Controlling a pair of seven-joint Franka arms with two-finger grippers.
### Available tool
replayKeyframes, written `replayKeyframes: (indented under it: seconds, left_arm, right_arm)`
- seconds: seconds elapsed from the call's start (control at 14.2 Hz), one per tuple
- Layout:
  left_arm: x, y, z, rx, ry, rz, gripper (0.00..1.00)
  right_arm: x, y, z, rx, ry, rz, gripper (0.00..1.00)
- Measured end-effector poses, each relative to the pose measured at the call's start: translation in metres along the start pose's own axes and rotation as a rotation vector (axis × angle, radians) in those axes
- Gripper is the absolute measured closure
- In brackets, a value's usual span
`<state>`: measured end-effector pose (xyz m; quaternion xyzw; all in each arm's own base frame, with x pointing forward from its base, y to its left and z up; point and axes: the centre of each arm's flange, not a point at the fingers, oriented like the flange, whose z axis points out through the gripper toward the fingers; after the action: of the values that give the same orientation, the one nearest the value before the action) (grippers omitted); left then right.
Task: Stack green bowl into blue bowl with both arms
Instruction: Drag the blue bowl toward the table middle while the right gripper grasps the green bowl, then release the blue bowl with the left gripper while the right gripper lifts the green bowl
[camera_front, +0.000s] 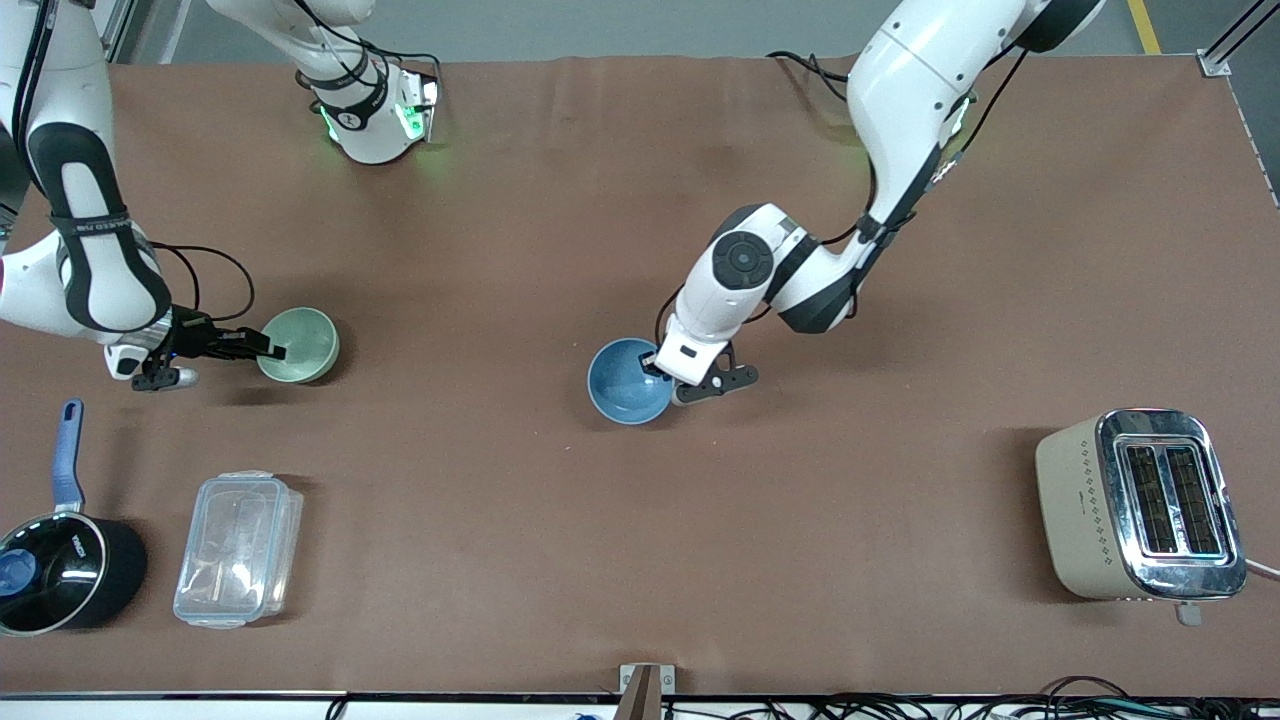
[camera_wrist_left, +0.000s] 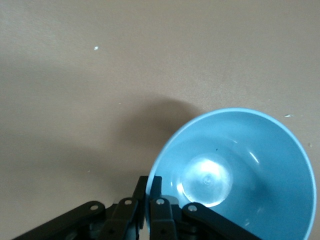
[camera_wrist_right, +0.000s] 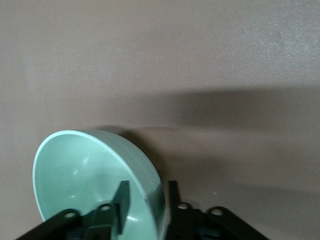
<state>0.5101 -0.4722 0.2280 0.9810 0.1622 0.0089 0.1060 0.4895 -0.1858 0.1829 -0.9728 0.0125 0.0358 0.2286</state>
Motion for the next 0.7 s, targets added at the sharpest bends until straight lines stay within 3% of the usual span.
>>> replayKeyframes:
  seconds: [0.14,0.21,0.42,0.49,0.7]
  left_arm:
    - [-0.008,0.009,0.012,0.019,0.029,0.004,0.94]
    - [-0.011,0.012,0.015,0.022,0.034,0.007,0.95]
    - [-0.015,0.019,0.019,0.015,0.036,0.017,0.89]
    - [-0.013,0.021,0.016,0.01,0.041,0.017,0.83]
    - [0.021,0.022,-0.013,-0.007,0.118,0.01,0.51]
  right_arm:
    - [0.0,0.0,0.0,0.003,-0.002,0.0,0.91]
    - [0.0,-0.002,0.0,0.015,-0.008,-0.001,0.96]
    - [0.008,-0.021,-0.023,0.05,0.01,-0.006,0.96]
    - [0.012,-0.031,-0.037,0.051,0.029,0.006,0.96]
    - [0.022,-0.077,-0.074,0.047,0.057,0.063,0.96]
